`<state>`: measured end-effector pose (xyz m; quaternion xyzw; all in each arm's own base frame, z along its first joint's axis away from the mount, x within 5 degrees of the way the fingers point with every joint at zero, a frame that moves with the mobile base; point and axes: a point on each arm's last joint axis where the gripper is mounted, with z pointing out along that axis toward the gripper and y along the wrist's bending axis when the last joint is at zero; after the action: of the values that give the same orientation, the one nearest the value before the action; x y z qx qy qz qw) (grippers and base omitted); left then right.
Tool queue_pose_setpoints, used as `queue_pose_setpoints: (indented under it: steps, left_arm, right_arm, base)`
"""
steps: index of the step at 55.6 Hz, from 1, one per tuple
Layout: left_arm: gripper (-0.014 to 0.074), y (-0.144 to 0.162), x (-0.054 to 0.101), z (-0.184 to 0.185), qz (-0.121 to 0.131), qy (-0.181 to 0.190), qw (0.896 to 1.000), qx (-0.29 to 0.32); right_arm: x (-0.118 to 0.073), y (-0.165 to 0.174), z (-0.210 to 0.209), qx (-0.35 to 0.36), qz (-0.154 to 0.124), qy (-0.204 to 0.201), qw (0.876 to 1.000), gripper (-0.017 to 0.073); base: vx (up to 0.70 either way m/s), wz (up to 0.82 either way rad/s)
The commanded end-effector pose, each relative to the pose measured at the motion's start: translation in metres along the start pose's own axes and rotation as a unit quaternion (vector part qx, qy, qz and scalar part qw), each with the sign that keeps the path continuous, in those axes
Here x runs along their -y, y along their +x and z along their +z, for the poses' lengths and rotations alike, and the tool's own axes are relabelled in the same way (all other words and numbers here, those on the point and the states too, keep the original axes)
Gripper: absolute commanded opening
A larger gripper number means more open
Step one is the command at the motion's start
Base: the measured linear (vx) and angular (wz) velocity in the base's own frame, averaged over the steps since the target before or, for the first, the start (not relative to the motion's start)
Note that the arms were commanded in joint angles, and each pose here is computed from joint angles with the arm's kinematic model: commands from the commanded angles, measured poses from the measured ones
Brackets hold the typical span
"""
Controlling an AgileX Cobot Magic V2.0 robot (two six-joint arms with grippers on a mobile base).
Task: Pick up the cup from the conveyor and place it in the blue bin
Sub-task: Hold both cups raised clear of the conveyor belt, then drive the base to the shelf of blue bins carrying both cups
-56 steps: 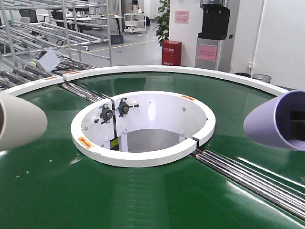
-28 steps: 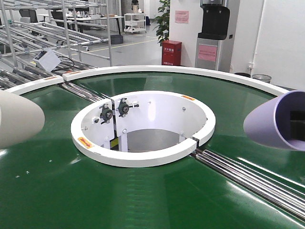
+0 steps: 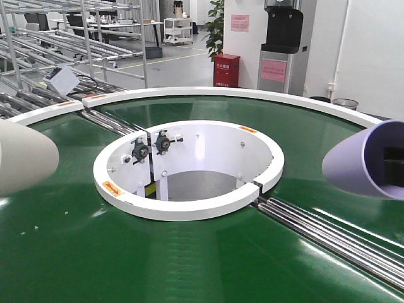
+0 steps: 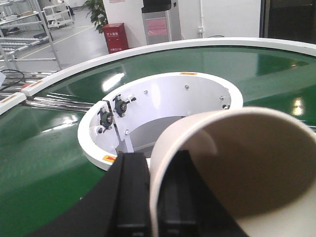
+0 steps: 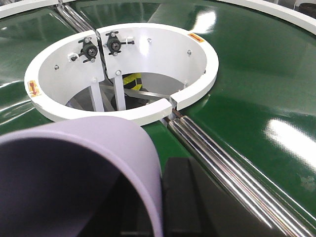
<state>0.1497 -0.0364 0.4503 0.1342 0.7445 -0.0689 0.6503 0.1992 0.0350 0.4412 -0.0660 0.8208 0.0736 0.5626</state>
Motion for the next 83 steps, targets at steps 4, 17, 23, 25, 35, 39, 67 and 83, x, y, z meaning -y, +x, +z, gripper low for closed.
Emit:
queue_pose_setpoints:
  steps: [4,17,23,25,35,39,67,83]
  left_arm:
    - [-0.0007,-0.0165,-0.0012,-0.0052,-0.006,-0.008,0.998,0.059]
    - [-0.0007,-0.0165,-0.0012,-0.0052,-0.006,-0.008,0.998,0.059]
    - [-0.0007,-0.0165,-0.0012,-0.0052,-0.006,-0.008,0.998,0.059]
    - [-0.0007,-0.0165,-0.0012,-0.0052,-0.006,-0.008,0.998,0.059]
    - [-0.0007,-0.0165,-0.0012,-0.0052,-0.006,-0.008,0.998,0.059]
    - [-0.0007,-0.0165,-0.0012,-0.0052,-0.006,-0.008,0.998,0.059]
    - [-0.0007,-0.0165,-0.0012,-0.0052,-0.006,-0.008,0.998,0.059]
    - [-0.0007,-0.0165,-0.0012,-0.0052,-0.006,-0.008,0.998,0.059]
  right_arm:
    - [-0.0003,-0.0171,-0.011,0.065,-0.004,0.003,0.998,-0.0009]
    - [-0.0003,-0.0172,-0.011,0.066,-0.004,0.003,0.998,-0.0009]
    - [-0.0003,-0.0172,-0.011,0.066,-0.004,0.003,0.998,-0.0009]
    - [-0.0003,-0.0172,-0.011,0.066,-0.004,0.003,0.998,-0.0009]
    - [-0.0003,-0.0172,-0.011,0.066,-0.004,0.003,0.998,-0.0009]
    - [-0.0003,-0.0172,-0.011,0.066,-0.004,0.003,0.998,-0.0009]
    - [-0.0003,-0.0172,-0.011,0.066,-0.004,0.003,0.998,-0.0009]
    - [-0.0003,-0.0172,-0.011,0.066,-0.004,0.003,0.998,-0.0009]
  base:
    - [-0.03,-0.02]
    - [-0.07,-0.03]
    - [-0.14,-0.03]
    - [-0.17,-0.02]
    - [-0.2,0.0]
    - [-0.21,0.04]
    - [-0.19,-0.06]
    - [-0.14,-0.2]
